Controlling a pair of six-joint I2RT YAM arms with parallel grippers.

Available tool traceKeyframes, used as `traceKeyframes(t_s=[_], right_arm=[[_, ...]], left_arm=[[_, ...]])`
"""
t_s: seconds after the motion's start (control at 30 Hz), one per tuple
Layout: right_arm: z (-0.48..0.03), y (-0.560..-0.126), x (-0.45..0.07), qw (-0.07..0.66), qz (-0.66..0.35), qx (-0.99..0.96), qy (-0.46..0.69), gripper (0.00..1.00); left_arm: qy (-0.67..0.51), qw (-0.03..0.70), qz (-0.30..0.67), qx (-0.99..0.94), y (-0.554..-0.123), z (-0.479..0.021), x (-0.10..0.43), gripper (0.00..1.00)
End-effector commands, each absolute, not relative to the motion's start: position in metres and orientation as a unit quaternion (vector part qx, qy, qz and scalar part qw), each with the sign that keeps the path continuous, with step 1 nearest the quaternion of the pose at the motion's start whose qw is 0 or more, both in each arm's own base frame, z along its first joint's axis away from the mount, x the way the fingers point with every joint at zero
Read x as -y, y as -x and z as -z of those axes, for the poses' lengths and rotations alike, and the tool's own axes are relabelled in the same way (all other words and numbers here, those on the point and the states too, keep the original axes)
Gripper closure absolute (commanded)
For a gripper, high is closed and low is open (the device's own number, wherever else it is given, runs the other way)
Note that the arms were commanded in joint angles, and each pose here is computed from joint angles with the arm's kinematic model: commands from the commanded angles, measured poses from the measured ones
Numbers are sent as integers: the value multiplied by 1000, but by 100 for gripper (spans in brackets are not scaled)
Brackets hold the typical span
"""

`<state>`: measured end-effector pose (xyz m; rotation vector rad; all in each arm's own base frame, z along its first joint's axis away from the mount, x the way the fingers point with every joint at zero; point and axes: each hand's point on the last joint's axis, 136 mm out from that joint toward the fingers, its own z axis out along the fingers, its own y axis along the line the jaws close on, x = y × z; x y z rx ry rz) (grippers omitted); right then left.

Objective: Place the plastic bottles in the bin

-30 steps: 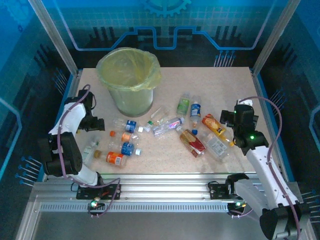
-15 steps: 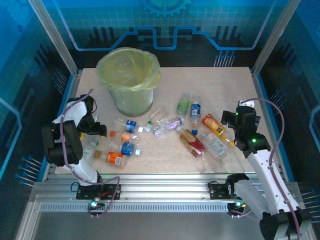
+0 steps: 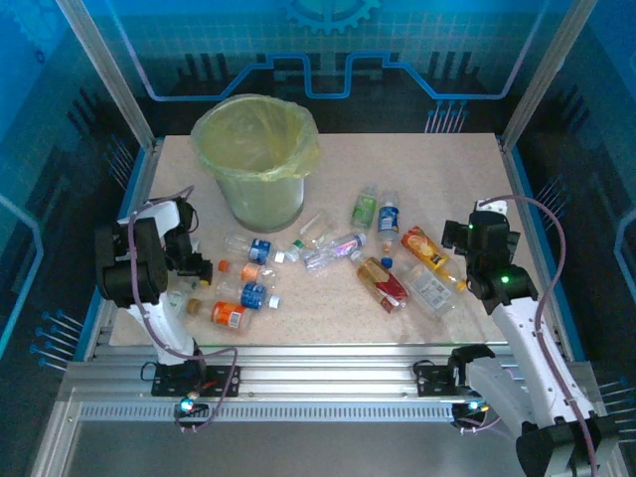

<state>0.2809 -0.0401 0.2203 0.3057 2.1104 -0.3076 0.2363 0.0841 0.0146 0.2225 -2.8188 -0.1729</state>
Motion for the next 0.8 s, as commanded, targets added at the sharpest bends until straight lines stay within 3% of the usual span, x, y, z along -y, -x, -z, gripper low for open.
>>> traceKeyframes(t_s=[0.0,0.13,0.37,0.57,0.77], right_arm=[[-228,-276,42,480,134,-857,-130,0],[-229,-275,42,481,135,-856,-132,0],[-231,-271,47,482,143,-852,-143,0],[-230,-270,48,477,146,-854,-147,0],[-231,-271,46,477,137,-856,-147,0]], left_arm=[[-66,187,84,977,-227,-12,-95,14],[-66,180,90,977,-234,-8,-99,23],[-71,156,121,978,-251,-12,-114,58],[-82,132,173,973,-267,-26,-139,74],[-101,62,225,967,-299,-66,-161,84]])
